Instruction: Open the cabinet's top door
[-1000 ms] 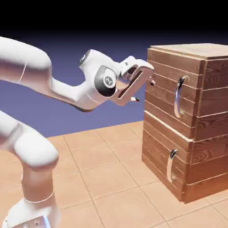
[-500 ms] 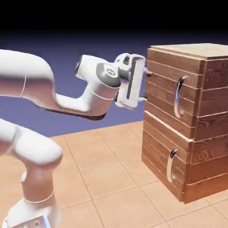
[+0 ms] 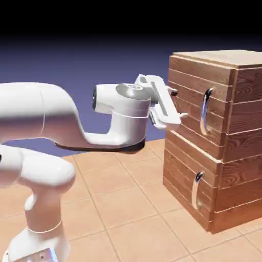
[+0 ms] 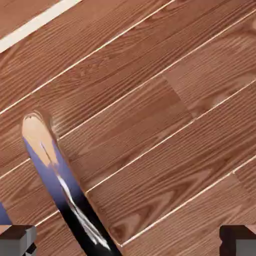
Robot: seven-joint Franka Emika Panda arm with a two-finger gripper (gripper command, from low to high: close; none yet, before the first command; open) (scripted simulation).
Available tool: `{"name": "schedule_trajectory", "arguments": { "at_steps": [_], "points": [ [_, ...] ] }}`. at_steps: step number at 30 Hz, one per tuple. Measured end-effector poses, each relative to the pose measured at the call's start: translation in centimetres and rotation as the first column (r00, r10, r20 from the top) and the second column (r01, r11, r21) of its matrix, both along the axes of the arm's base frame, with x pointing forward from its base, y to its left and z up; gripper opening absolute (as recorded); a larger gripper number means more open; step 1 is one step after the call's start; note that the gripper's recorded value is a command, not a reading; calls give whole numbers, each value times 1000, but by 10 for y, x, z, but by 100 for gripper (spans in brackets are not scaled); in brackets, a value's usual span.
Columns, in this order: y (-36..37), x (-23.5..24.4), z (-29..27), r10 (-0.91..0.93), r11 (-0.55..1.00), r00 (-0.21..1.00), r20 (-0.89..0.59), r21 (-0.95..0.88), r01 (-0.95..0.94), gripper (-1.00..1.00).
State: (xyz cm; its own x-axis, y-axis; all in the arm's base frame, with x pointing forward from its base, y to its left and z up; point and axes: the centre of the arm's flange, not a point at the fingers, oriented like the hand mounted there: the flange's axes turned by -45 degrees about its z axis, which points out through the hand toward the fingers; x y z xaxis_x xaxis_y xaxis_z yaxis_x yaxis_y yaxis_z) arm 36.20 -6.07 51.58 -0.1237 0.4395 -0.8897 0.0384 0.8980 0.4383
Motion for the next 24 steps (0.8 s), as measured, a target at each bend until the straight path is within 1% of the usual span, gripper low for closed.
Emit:
{"name": "schedule_trajectory", "arguments": {
  "at_steps": [5,11,12,16,17,19,24],
  "points": [
    [-15,10,-17,41,978,997,62,-208,-27,0],
    [-31,24,-42,96,898,988,124,-439,-32,0],
    [-31,24,-42,96,898,988,124,-439,-32,0],
    [-30,65,-42,96,898,988,124,-438,-32,0],
    [-29,74,-42,96,898,988,124,-439,-32,-100],
    [-29,74,-42,96,898,988,124,-439,-32,-100],
    [-17,49,-42,11,898,992,124,-439,45,-100]
  ]
}}
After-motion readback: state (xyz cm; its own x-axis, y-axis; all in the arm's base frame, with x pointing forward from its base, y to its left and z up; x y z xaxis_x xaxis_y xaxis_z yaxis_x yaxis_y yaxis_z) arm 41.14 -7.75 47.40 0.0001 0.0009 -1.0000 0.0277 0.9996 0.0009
